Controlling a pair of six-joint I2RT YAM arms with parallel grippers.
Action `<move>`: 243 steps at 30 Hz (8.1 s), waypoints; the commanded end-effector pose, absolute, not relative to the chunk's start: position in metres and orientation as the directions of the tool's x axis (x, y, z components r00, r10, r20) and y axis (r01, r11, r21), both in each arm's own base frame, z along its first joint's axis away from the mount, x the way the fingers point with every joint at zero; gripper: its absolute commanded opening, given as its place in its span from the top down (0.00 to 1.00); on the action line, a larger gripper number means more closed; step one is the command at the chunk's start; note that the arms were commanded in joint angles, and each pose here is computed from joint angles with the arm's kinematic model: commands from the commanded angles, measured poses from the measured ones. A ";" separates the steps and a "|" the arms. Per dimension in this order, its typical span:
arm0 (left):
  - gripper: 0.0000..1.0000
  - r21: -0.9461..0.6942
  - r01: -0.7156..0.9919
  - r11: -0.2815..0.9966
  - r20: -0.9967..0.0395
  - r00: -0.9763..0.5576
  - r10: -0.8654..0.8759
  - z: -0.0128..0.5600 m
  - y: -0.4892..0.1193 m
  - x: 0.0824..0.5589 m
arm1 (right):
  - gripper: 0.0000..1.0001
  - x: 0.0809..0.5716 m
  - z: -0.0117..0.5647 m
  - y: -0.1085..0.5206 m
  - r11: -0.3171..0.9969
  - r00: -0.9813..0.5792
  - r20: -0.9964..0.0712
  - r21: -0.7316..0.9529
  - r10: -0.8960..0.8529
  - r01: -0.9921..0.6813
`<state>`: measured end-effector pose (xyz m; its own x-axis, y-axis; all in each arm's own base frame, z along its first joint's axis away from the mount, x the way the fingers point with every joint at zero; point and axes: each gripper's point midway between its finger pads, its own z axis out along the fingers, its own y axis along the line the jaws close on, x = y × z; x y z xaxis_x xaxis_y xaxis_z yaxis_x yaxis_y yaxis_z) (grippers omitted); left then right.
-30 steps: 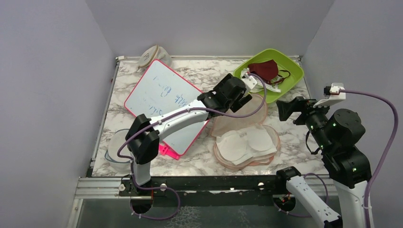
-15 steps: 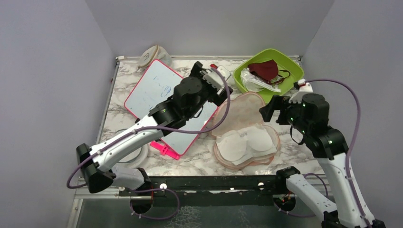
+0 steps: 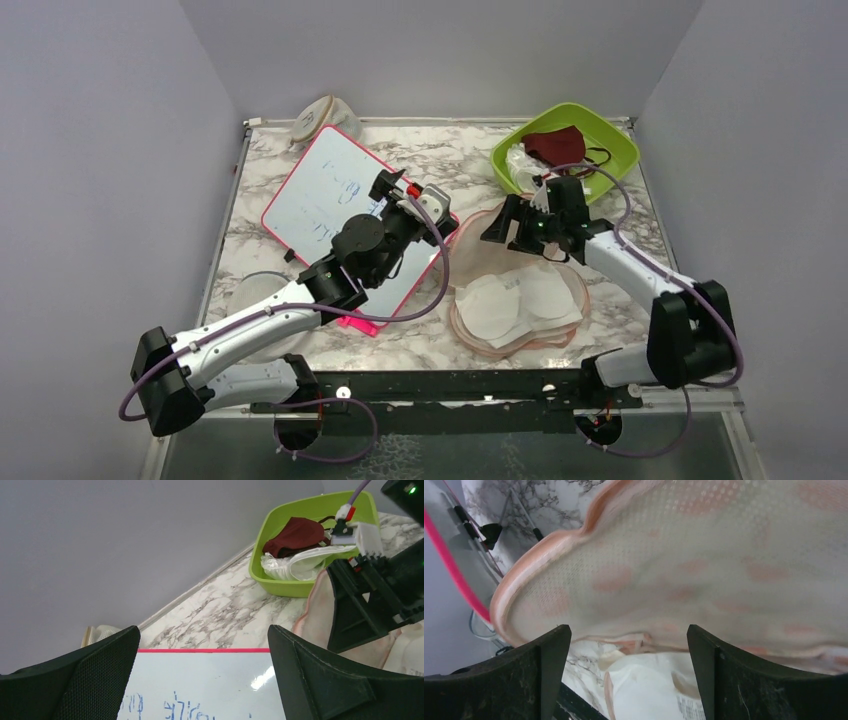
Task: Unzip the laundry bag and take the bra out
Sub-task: Pick up the bra from the laundry bag, then place the bra in the bin.
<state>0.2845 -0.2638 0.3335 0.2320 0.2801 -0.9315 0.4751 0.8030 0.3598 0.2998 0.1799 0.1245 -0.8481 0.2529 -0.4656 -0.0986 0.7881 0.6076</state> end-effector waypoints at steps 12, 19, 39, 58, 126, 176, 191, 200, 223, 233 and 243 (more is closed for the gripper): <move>0.05 0.353 0.415 0.839 -0.925 0.291 0.245 0.353 -0.259 0.289 | 0.17 0.368 0.059 0.259 0.789 -0.842 -0.504 0.590 0.195 -0.170; 0.05 0.350 0.425 0.835 -0.926 0.289 0.241 0.352 -0.261 0.289 | 0.17 0.356 0.078 0.253 0.800 -0.846 -0.512 0.566 0.151 -0.199; 0.05 0.344 0.447 0.826 -0.932 0.268 0.243 0.340 -0.269 0.291 | 0.09 0.405 0.043 0.210 0.953 -0.798 -0.602 0.255 0.026 -0.161; 0.05 0.327 0.456 0.828 -0.938 0.264 0.225 0.342 -0.270 0.290 | 0.09 0.291 0.111 0.160 0.981 -0.905 -0.425 0.175 0.002 -0.080; 0.05 0.320 0.444 0.837 -0.936 0.285 0.206 0.354 -0.263 0.286 | 0.52 0.215 0.067 0.146 0.694 -0.732 -0.121 -0.247 0.671 0.677; 0.06 0.322 0.421 0.848 -0.934 0.287 0.212 0.353 -0.258 0.285 | 0.99 0.269 0.318 0.103 0.960 -0.452 -0.848 0.266 0.276 0.088; 0.06 0.318 0.411 0.854 -0.932 0.304 0.200 0.362 -0.253 0.280 | 0.99 0.389 0.352 0.080 0.968 -0.301 -0.951 -0.010 0.069 0.252; 0.06 0.339 0.406 0.849 -0.927 0.300 0.226 0.355 -0.256 0.284 | 0.99 0.446 0.319 0.018 0.938 -0.347 -0.927 0.012 0.140 0.347; 0.05 0.354 0.411 0.840 -0.924 0.292 0.246 0.347 -0.260 0.286 | 0.99 0.462 0.195 -0.036 0.841 -0.596 -0.737 -0.071 0.318 0.536; 0.05 0.354 0.419 0.836 -0.925 0.288 0.248 0.344 -0.263 0.287 | 0.99 0.505 0.149 -0.015 0.914 -0.651 -0.703 -0.003 0.287 0.406; 0.05 0.369 0.405 0.836 -0.920 0.284 0.268 0.341 -0.262 0.289 | 0.77 0.525 0.138 -0.014 0.936 -0.689 -0.690 -0.047 0.223 0.350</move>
